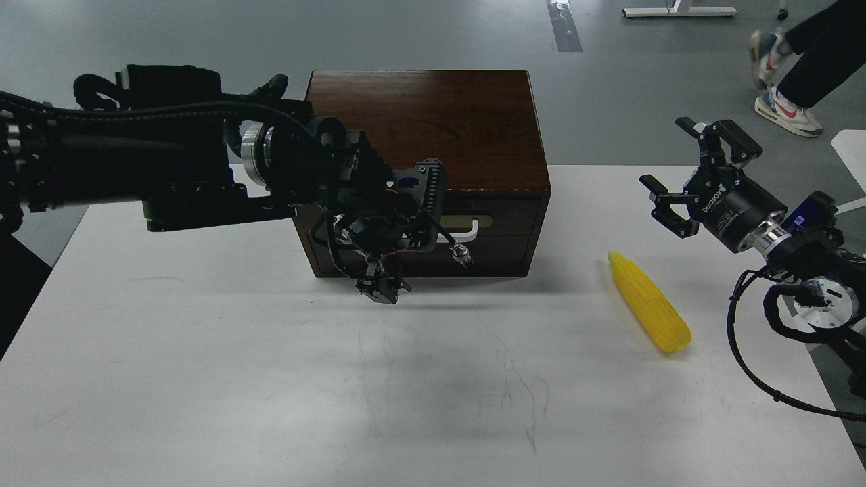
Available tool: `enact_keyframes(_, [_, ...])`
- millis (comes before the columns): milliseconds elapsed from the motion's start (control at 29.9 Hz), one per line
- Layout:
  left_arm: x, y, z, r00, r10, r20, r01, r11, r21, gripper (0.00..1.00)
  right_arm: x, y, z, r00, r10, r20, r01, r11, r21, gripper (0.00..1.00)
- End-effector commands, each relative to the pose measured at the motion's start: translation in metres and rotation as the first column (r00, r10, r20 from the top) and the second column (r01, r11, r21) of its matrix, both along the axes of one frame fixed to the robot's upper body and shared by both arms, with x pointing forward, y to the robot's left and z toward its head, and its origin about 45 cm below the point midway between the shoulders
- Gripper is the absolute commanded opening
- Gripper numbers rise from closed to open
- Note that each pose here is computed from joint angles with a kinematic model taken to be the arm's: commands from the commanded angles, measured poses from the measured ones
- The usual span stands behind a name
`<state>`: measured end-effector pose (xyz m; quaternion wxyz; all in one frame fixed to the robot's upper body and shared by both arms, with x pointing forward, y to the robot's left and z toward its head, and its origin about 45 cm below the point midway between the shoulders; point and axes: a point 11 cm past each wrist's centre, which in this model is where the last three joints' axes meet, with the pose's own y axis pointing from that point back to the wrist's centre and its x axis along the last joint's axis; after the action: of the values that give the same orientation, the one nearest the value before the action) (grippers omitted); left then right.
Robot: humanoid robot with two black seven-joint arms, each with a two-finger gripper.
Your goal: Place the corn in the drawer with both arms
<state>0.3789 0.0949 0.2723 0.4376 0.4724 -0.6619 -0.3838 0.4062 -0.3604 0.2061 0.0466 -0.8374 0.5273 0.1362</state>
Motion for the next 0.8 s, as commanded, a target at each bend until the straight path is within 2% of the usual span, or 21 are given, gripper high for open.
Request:
enact_keyframes(0, [-0.0005,0.0009,-0.0019,1.000,0.001,-0.003,-0.001,1.000,0.002,0.97,-0.0002,-0.0001,-0.0003,1.000,0.000,-0.001,0.000,1.000,0.000,1.00])
enact_keyframes(768, [-0.0052,0.0012,-0.0109,1.000,-0.006,-0.022,0.007,1.000,0.017,0.97,-0.0022,-0.0006,-0.0030,1.000,-0.002,-0.007,0.002,1.000,0.001,1.00])
